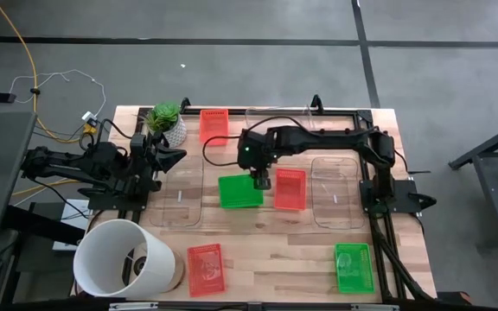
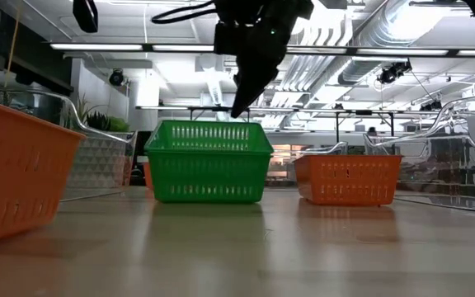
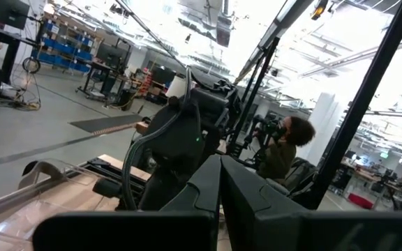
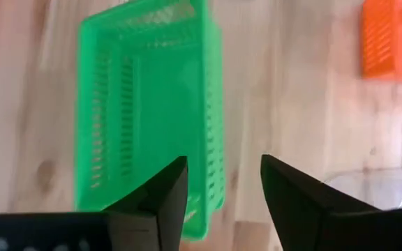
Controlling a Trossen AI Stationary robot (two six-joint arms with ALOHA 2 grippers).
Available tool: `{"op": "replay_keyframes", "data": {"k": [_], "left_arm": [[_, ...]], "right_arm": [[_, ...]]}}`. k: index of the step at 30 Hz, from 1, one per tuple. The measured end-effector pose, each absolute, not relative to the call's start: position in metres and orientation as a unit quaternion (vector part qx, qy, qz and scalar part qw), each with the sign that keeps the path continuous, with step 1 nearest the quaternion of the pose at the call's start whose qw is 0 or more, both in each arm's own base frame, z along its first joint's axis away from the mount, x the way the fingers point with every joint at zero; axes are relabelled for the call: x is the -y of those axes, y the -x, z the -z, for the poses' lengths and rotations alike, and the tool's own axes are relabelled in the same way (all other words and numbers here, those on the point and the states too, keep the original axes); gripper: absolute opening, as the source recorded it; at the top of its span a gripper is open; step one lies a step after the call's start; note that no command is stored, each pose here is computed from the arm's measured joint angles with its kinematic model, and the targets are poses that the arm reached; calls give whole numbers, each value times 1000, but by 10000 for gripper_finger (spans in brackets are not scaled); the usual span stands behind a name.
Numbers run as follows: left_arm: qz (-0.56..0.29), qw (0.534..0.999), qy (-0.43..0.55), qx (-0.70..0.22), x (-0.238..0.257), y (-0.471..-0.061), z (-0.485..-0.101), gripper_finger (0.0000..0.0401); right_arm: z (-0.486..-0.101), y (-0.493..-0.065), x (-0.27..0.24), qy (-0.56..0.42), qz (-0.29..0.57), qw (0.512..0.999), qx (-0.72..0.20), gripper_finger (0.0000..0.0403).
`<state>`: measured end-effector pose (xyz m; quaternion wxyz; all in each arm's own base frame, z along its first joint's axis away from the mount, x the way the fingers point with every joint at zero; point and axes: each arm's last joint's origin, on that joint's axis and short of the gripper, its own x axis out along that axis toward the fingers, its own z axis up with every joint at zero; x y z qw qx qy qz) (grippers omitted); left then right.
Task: Stack baskets by color
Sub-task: Stack the top green bin on the middle green bin, then stack the bottom green bin on the top green bin
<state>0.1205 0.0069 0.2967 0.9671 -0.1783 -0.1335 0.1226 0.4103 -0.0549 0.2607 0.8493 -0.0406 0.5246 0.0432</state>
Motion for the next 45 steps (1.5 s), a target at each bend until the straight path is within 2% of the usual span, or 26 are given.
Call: {"op": "replay_keyframes", "data": {"k": [2,4,6,8,10,13,15,21,33,38,45], "left_arm": [[-123,967,178,133,-7,-121,-297,0],[-123,968,176,133,-7,-121,-297,0],[-124,968,174,132,-7,-121,-296,0],[-124,968,174,132,-7,-121,-296,0],[-125,969,171,130,-7,-121,-296,0],[-126,969,170,129,-7,-121,-296,0],[-128,969,170,129,-7,-121,-296,0],[-137,967,170,130,-8,-121,-296,0],[-136,967,170,130,-8,-121,-296,0],[-136,967,170,131,-8,-120,-296,0],[-136,967,170,130,-8,-121,-296,0]], "right_arm": [[-263,-407,58,22,-55,849,-525,162],[-265,-404,59,4,-73,854,-515,140],[-270,-401,59,-3,-81,869,-488,98],[-272,-397,56,-15,-90,885,-456,38],[-266,-395,53,-34,-90,897,-432,13],[-242,-393,48,-60,-80,902,-419,17],[-231,-392,46,-58,-66,906,-415,6],[-233,-396,52,-72,-54,924,-371,1],[-205,-402,61,-72,-61,909,-406,0],[-208,-401,64,-67,-40,911,-405,0],[-256,-366,69,-81,-3,914,-397,0]]}}
